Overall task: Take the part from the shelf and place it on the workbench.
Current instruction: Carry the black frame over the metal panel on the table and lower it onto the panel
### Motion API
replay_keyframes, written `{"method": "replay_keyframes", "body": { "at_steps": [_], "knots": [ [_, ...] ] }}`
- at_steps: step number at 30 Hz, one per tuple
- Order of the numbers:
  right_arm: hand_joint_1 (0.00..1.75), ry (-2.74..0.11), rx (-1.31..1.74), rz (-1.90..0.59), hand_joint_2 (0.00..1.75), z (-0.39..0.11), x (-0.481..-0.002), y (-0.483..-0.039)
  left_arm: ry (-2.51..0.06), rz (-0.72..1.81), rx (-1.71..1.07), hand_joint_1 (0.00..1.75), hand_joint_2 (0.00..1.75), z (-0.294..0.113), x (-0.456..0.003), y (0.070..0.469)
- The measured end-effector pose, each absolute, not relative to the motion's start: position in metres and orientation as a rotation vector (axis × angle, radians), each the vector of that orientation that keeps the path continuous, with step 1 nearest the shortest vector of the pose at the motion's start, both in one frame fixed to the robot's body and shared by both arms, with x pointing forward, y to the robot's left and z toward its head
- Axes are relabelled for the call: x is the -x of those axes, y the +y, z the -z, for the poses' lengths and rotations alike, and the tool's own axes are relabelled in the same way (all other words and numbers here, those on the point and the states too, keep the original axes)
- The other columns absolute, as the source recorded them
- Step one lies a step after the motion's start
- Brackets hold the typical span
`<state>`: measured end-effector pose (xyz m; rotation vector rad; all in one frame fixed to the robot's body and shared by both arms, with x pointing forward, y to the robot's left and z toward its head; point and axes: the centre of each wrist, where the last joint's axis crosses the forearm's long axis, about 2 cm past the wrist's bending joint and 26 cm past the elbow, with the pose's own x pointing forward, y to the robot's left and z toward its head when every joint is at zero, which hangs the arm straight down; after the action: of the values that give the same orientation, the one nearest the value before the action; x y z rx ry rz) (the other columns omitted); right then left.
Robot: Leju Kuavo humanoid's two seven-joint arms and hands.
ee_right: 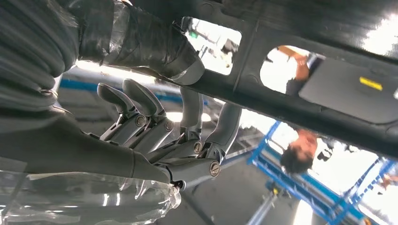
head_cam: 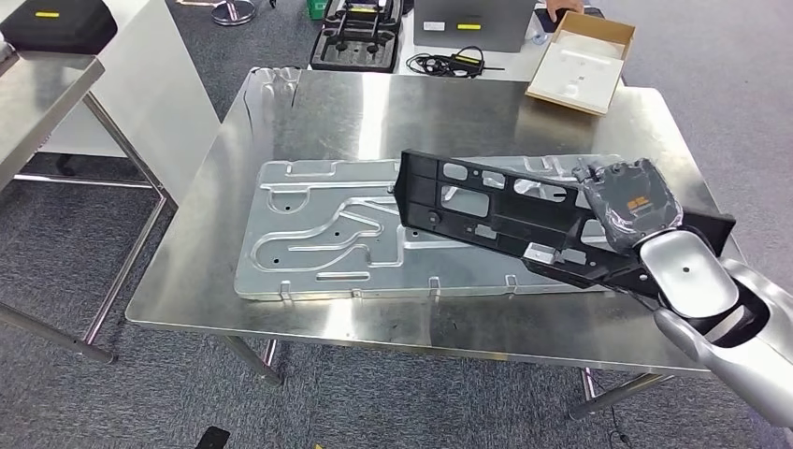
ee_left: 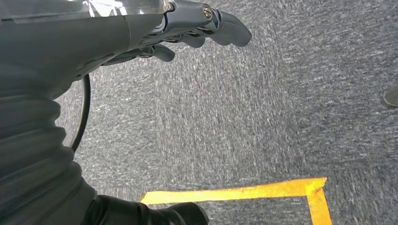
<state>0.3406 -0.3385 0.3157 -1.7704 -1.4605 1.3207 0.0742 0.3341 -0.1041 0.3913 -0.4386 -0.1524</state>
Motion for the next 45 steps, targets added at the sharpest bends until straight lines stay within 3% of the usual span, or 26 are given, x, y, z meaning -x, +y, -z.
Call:
{"method": "replay_keyframes", "body": {
  "at_steps": [9, 13, 14, 18, 45],
  "knots": [
    [1.75, -1.367, 1.708, -1.198, 1.75, -0.302, -0.341, -0.368, -0.491, 0.149, -0.347, 0.00, 1.75, 0.104, -0.074, 0.335],
    [0.00, -1.335, 1.677, -1.128, 0.00, -0.298, -0.340, -0.379, -0.512, 0.151, -0.342, 0.00, 1.75, 0.104, -0.074, 0.337],
    [0.00, -1.326, 1.672, -1.118, 0.00, -0.297, -0.339, -0.381, -0.512, 0.151, -0.341, 0.00, 1.75, 0.104, -0.073, 0.337],
    [0.00, -1.309, 1.660, -1.066, 0.00, -0.299, -0.339, -0.389, -0.521, 0.150, -0.345, 0.00, 0.00, 0.104, -0.074, 0.342],
    [0.00, -1.296, 1.510, -0.797, 0.00, -0.304, -0.338, -0.413, -0.486, 0.103, -0.426, 0.00, 0.00, 0.103, -0.075, 0.348]
  ]
}}
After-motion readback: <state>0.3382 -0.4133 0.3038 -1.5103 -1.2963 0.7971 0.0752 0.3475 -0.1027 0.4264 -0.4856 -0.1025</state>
